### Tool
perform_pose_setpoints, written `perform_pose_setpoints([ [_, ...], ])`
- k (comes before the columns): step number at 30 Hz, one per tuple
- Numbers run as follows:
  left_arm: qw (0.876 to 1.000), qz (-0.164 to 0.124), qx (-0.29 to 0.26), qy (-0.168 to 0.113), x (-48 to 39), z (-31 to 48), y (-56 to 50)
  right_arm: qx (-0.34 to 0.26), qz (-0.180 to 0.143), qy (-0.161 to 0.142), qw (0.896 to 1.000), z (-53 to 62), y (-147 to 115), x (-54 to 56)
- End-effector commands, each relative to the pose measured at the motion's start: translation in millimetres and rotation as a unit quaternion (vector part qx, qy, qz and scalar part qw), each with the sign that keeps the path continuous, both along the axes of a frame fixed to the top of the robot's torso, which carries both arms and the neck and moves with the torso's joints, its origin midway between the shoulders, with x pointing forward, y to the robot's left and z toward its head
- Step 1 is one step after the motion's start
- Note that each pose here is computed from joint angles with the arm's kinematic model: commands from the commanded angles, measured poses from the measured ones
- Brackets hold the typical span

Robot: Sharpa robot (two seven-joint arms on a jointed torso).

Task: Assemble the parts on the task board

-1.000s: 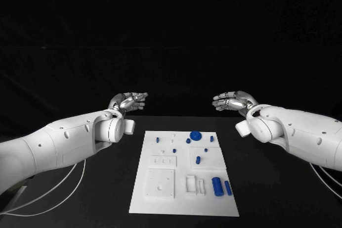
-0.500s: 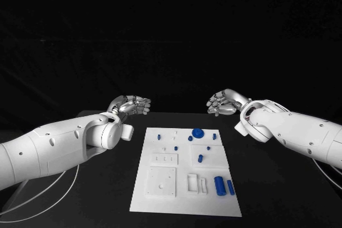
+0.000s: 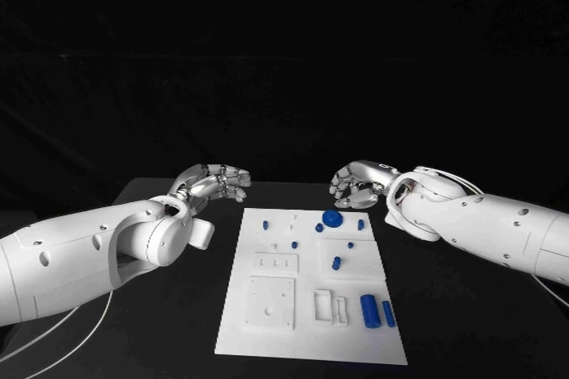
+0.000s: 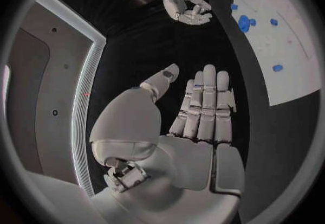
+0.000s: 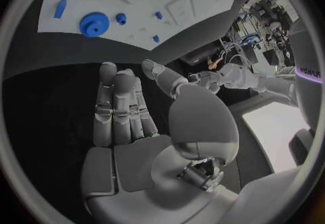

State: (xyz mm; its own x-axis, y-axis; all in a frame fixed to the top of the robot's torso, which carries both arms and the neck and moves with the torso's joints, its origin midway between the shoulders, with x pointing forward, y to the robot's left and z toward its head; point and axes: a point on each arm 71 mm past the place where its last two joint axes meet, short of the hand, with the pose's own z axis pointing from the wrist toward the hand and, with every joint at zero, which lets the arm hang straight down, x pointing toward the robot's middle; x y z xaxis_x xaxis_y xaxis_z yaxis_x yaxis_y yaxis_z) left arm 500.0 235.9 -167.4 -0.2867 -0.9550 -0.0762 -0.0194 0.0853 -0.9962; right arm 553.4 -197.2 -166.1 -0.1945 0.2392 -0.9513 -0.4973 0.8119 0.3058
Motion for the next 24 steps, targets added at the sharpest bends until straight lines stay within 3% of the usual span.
perform_pose_setpoints([
  [1,1.000,-0.021,0.004,-0.013,-3.8,6.4,-6.2,-0.068,0.001,-0.032,0.997,-0.1,3,-0.5],
  [13,0.999,-0.042,0.001,-0.017,-13.0,18.5,-12.2,-0.112,0.012,-0.051,0.992,-0.9,21,-3.0],
  [24,0.998,-0.054,-0.004,-0.016,-17.3,19.9,-17.6,-0.140,0.022,-0.057,0.988,-2.4,26,-3.6],
])
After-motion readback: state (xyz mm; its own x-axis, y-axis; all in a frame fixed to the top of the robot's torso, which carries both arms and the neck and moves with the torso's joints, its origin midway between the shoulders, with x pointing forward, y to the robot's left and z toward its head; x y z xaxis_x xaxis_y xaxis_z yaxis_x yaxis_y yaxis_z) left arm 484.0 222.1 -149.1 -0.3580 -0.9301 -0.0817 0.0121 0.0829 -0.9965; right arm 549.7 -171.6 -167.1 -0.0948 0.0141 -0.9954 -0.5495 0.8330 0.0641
